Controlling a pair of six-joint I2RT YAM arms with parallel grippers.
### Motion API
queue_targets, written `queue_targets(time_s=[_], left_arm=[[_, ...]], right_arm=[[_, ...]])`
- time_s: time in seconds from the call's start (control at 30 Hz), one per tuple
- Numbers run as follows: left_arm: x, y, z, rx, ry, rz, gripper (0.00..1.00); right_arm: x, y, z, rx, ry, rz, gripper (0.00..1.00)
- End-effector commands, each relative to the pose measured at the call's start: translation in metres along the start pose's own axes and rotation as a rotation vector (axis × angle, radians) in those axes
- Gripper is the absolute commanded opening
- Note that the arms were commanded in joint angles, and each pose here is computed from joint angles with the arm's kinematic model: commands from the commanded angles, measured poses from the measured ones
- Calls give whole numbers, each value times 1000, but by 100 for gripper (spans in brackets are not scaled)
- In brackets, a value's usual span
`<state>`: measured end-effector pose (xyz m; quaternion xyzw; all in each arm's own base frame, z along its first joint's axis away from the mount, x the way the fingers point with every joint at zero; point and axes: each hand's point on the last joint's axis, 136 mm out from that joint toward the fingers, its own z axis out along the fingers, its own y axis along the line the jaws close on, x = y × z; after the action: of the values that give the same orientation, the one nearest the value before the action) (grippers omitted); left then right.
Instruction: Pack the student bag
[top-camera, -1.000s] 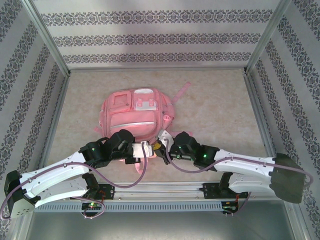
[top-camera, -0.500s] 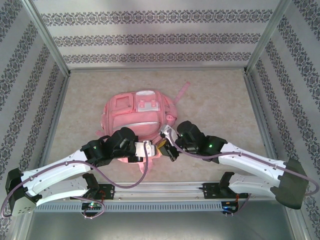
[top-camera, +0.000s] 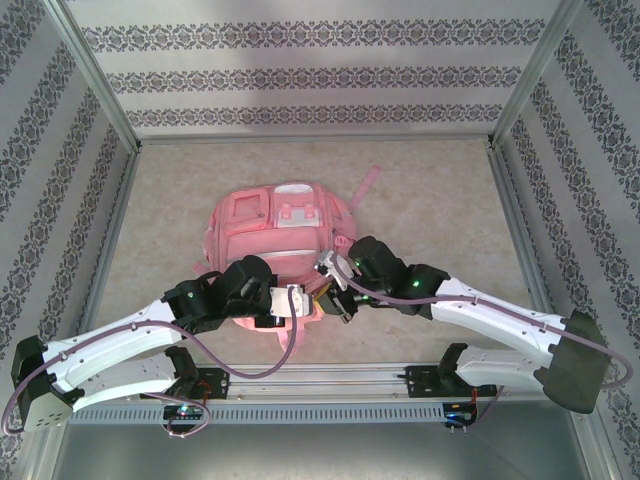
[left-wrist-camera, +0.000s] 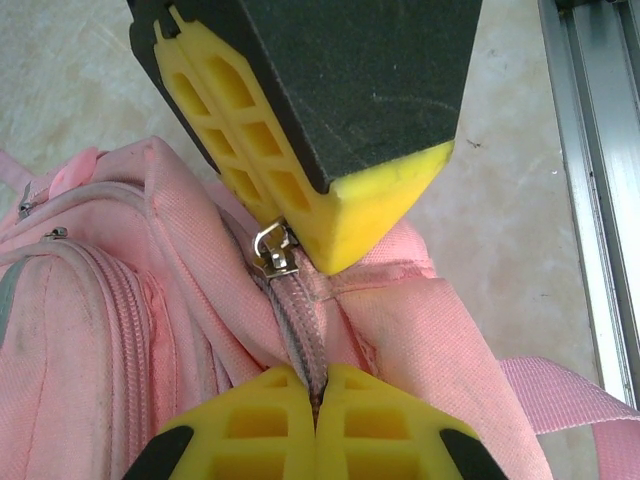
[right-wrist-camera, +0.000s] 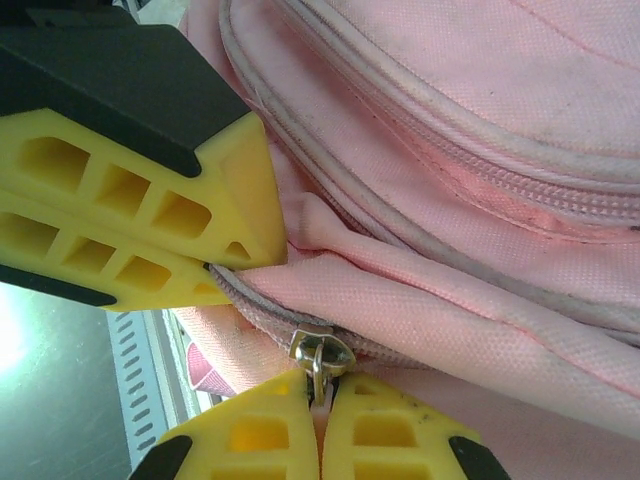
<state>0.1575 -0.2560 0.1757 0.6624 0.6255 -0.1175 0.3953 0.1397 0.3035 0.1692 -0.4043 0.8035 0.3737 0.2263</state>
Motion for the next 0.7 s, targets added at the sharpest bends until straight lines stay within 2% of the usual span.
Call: queue_targets(time_s=[0.0, 0.23, 0.43, 0.5, 0.67], left_arm=[[1, 4, -5, -28, 12, 29, 0], [1, 4, -4, -27, 13, 30, 0], [1, 3, -4, -19, 14, 29, 0], [3, 3, -4, -19, 18, 28, 0], [1, 3, -5, -19, 13, 29, 0]], right_arm=[[-13, 15, -13, -63, -15, 16, 0], [-7, 19, -15, -95, 37, 42, 4], [-4, 17, -10, -97, 62, 62, 4], [-4, 17, -10, -95, 61, 63, 11], [-7, 16, -11, -92, 53, 62, 13]])
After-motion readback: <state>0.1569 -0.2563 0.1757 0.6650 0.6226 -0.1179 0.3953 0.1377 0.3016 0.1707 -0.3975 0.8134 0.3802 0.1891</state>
